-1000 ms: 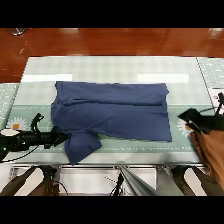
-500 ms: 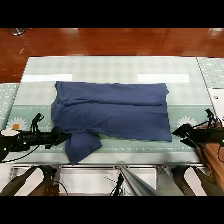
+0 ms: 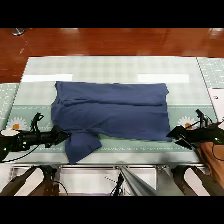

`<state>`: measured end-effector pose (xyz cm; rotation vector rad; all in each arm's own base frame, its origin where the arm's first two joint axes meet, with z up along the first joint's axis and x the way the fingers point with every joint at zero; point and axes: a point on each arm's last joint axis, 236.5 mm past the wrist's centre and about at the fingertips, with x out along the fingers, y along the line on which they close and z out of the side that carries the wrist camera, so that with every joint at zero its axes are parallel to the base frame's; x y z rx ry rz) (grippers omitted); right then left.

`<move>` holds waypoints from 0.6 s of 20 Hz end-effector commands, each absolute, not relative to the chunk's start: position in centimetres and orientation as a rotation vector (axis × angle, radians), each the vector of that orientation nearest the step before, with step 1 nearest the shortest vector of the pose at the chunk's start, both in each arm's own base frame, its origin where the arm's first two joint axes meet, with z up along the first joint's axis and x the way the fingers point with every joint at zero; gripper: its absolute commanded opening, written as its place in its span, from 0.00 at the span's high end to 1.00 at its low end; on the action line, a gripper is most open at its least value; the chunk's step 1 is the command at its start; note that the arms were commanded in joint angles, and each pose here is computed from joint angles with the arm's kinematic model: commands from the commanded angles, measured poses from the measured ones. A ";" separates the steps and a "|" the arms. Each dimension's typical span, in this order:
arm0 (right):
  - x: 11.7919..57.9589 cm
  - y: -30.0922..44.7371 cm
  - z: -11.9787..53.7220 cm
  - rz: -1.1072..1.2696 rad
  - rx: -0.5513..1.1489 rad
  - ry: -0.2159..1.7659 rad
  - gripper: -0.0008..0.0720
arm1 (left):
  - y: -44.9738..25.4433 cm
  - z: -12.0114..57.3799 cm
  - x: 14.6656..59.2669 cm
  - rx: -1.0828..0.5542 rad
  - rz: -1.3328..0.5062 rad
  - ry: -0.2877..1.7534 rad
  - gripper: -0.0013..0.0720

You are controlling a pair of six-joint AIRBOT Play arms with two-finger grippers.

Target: Fold the shirts.

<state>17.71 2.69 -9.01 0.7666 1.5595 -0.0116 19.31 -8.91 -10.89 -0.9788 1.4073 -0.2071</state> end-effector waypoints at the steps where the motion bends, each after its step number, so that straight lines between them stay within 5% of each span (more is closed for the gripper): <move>1: 20.3 4.3 -9.3 0.063 0.857 1.497 0.12 | -9.0 -10.8 19.5 -0.986 -0.207 1.400 0.96; 8: 21.6 4.9 -10.8 0.088 0.926 1.490 0.12 | -9.1 -10.6 19.8 -0.994 -0.218 1.383 0.96; 9: 21.5 4.9 -11.0 0.088 0.927 1.495 0.19 | -9.1 -10.6 19.8 -0.994 -0.218 1.383 0.96; 12: 22.0 5.7 -10.3 0.178 0.903 1.465 0.87 | -9.1 -10.6 19.8 -0.995 -0.218 1.383 0.96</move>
